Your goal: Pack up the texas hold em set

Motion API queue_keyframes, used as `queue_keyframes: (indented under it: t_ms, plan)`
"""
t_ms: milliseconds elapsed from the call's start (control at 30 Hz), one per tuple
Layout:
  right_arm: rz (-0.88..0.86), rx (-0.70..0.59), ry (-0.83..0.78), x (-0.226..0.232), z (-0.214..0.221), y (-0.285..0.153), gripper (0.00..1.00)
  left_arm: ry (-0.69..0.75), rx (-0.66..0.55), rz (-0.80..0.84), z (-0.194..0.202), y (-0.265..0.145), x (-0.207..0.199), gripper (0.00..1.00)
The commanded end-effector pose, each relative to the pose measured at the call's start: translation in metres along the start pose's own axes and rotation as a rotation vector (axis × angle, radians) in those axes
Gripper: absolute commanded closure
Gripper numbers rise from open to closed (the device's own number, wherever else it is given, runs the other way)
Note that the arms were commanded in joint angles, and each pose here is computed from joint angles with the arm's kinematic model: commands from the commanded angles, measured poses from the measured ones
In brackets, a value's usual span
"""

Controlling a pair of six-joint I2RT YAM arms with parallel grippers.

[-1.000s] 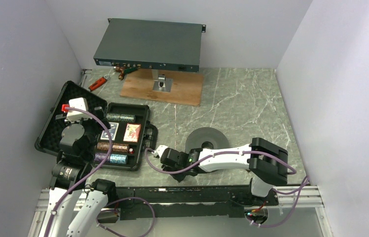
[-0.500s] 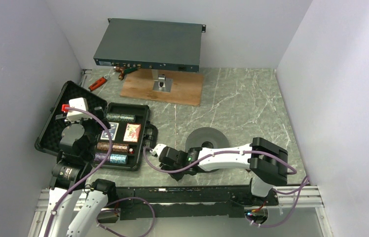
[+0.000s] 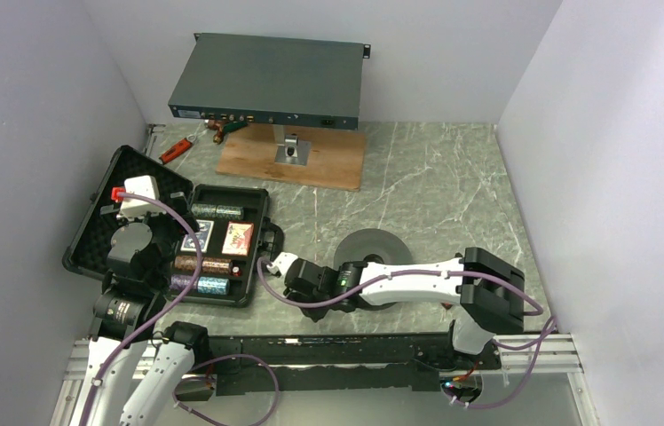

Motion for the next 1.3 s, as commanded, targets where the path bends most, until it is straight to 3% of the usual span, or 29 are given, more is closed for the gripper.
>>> queue_keyframes:
  t_ms: [0,567,1267]
  plan:
    - [-0.042,-0.111,0.01,0.016,-0.033,-0.02,0.9,-0.004,-0.038,-0.001,-0.009,0.001,0.001,0.05]
    - [-0.129,-0.228,-0.026,0.05,-0.098,-0.028,0.93,-0.015,-0.052,-0.012,-0.011,-0.004,0.005,0.05]
    - [-0.171,-0.251,-0.039,0.089,-0.157,0.014,0.97,-0.034,-0.073,-0.057,-0.014,-0.011,0.015,0.04]
Point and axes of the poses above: each gripper's point midway between its finger pads, its own y axis out along the fingers, its own x axis along the line the jaws close on, z = x × y, the point moved 4 cm from there along -y, back along the fingers, and after that the axes turned 12 degrees about y, right-handed, at the moved point
